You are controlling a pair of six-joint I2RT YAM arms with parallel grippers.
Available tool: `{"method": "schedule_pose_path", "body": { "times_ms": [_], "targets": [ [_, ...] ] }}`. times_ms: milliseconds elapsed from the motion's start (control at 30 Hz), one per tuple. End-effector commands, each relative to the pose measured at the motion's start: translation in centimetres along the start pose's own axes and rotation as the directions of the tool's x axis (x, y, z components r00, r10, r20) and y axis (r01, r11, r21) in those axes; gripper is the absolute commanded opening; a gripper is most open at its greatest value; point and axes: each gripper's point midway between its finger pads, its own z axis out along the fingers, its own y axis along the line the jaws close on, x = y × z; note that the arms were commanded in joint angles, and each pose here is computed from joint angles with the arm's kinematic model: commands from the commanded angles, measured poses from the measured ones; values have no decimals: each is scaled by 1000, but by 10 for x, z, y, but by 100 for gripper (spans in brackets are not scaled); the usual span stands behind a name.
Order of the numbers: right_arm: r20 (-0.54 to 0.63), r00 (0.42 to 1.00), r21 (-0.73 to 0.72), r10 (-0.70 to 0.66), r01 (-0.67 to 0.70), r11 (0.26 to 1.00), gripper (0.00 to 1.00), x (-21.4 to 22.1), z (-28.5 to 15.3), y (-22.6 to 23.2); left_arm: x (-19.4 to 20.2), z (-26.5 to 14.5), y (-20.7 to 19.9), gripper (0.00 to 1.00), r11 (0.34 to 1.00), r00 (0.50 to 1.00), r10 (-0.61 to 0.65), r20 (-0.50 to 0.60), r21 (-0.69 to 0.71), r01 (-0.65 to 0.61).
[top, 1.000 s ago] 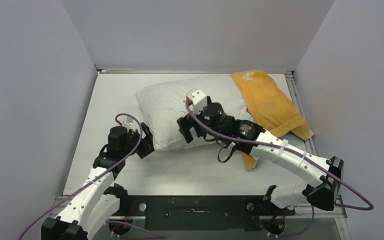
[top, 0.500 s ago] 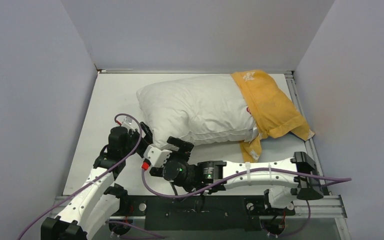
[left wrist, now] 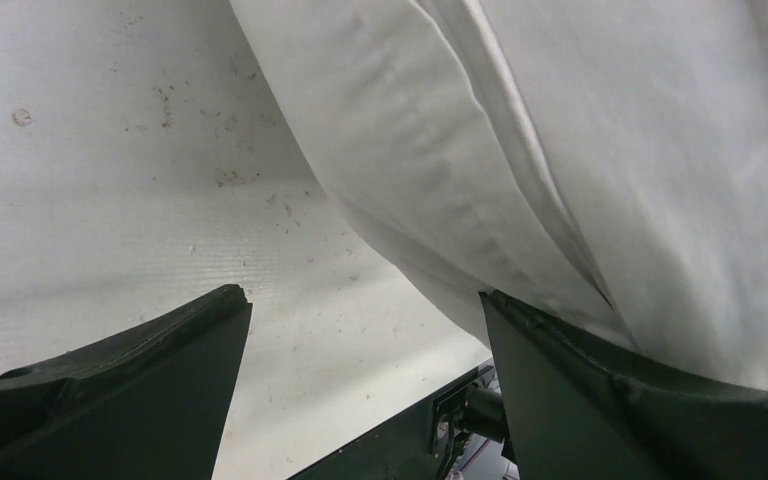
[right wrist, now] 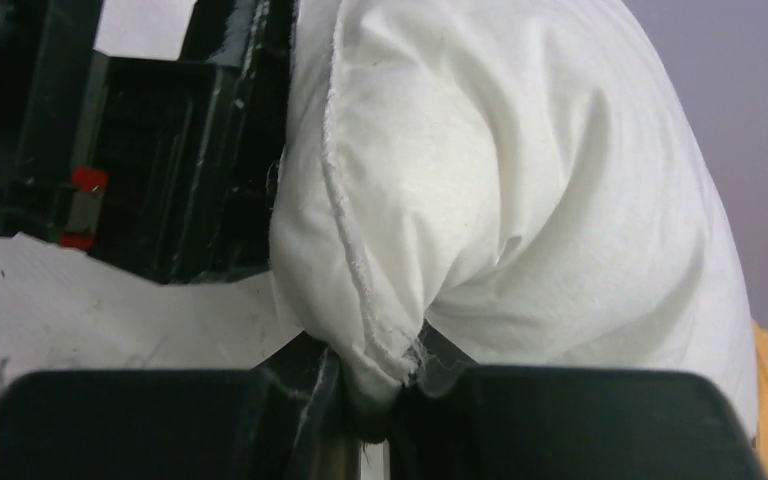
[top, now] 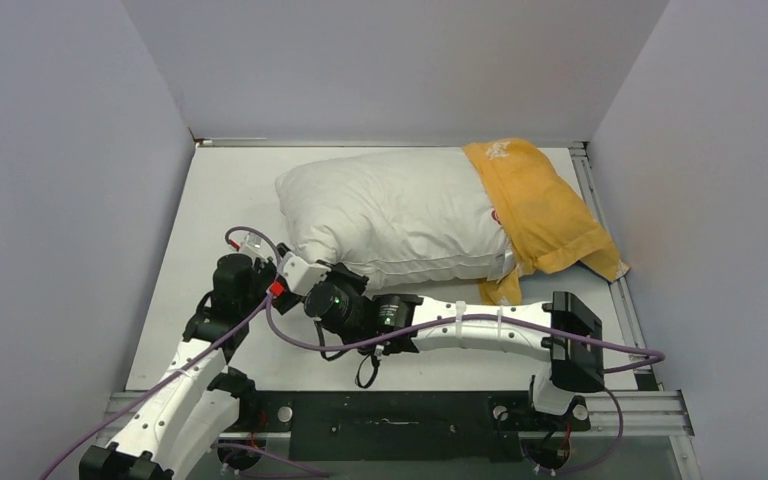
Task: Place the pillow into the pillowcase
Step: Stuff the pillow into the pillowcase.
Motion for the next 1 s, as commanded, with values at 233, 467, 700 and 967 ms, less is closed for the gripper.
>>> {"method": "schedule_pose_path", "body": {
  "times_ms": [233, 467, 700, 967],
  "targets": [
    [263, 828, -56, 495, -499, 865, 5, -86, -29, -148, -6, -15, -17, 92, 996, 996, 85, 29, 29, -86],
    [424, 637, -160, 644, -647, 746, 5, -137, -56, -239, 13, -2, -13, 92, 997, 999, 37, -34, 65, -35],
    [607, 413, -229, 678, -727, 648, 5, -181, -103, -298, 34, 22, -48, 92, 986, 997, 33, -65, 165, -22],
    [681, 264, -288, 683, -761, 581, 5, -195, -141, -334, 86, 69, -109, 97, 963, 988, 20, -154, 269, 22]
  ]
}}
